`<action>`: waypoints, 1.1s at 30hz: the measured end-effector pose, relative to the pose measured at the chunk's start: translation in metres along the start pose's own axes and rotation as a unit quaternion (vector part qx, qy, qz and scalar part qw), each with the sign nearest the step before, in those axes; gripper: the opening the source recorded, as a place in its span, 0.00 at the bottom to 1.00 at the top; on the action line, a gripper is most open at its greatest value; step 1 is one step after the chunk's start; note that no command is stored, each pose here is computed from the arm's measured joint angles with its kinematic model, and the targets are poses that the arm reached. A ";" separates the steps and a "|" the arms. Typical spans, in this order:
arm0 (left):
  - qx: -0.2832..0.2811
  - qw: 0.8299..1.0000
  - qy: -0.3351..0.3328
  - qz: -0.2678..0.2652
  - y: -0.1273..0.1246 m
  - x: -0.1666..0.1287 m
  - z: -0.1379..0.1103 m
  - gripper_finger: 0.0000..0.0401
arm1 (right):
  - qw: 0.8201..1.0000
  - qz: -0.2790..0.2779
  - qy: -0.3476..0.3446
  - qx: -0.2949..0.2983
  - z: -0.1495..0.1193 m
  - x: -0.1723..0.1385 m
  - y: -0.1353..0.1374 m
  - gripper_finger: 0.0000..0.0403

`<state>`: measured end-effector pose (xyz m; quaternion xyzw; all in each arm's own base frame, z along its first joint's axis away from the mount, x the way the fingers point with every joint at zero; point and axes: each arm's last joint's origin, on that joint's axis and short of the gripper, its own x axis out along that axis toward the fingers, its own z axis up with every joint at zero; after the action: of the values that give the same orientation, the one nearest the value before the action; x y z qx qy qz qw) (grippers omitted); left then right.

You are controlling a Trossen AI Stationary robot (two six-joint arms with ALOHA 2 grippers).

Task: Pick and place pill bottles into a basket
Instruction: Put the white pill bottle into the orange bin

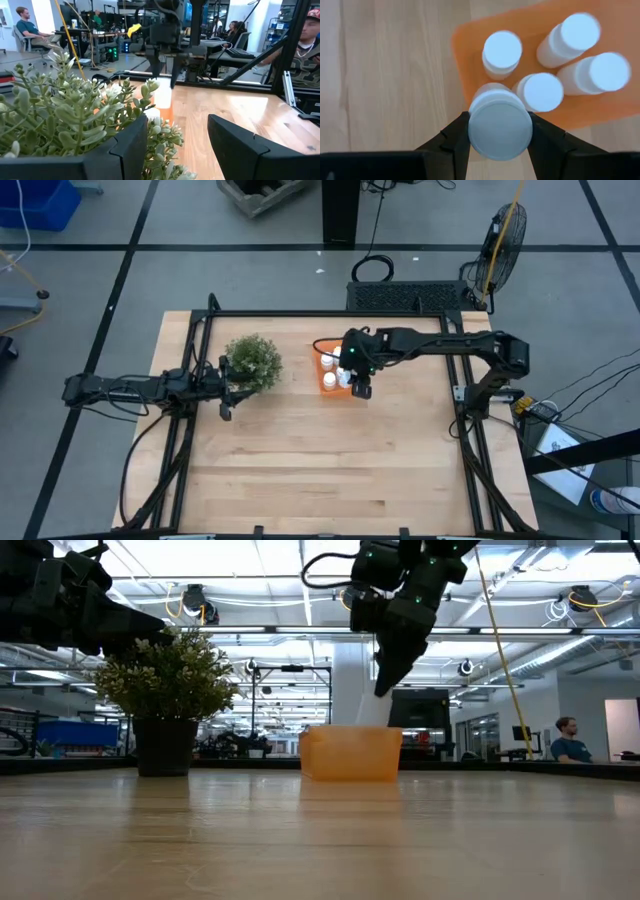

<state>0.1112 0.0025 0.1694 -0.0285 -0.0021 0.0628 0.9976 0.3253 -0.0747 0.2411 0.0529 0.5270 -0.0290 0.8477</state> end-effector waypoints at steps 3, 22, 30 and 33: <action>0.000 1.000 0.000 0.000 0.000 0.000 0.000 0.53 | 1.000 0.005 0.020 0.001 -0.002 0.010 0.000 0.36; 0.000 1.000 0.000 0.000 0.000 0.000 0.000 0.53 | 0.997 0.034 0.073 0.004 -0.006 0.047 0.000 0.36; 0.000 1.000 0.000 0.000 0.000 0.000 0.000 0.53 | 0.997 0.034 0.066 0.001 -0.005 0.051 -0.002 0.36; 0.000 1.000 0.000 0.000 0.000 0.000 0.000 0.53 | 0.997 0.034 0.069 0.003 -0.005 0.054 -0.003 0.36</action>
<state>0.1112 0.0025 0.1695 -0.0285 -0.0023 0.0629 0.9976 0.3444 -0.0765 0.1905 0.0748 0.5820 0.0020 0.8098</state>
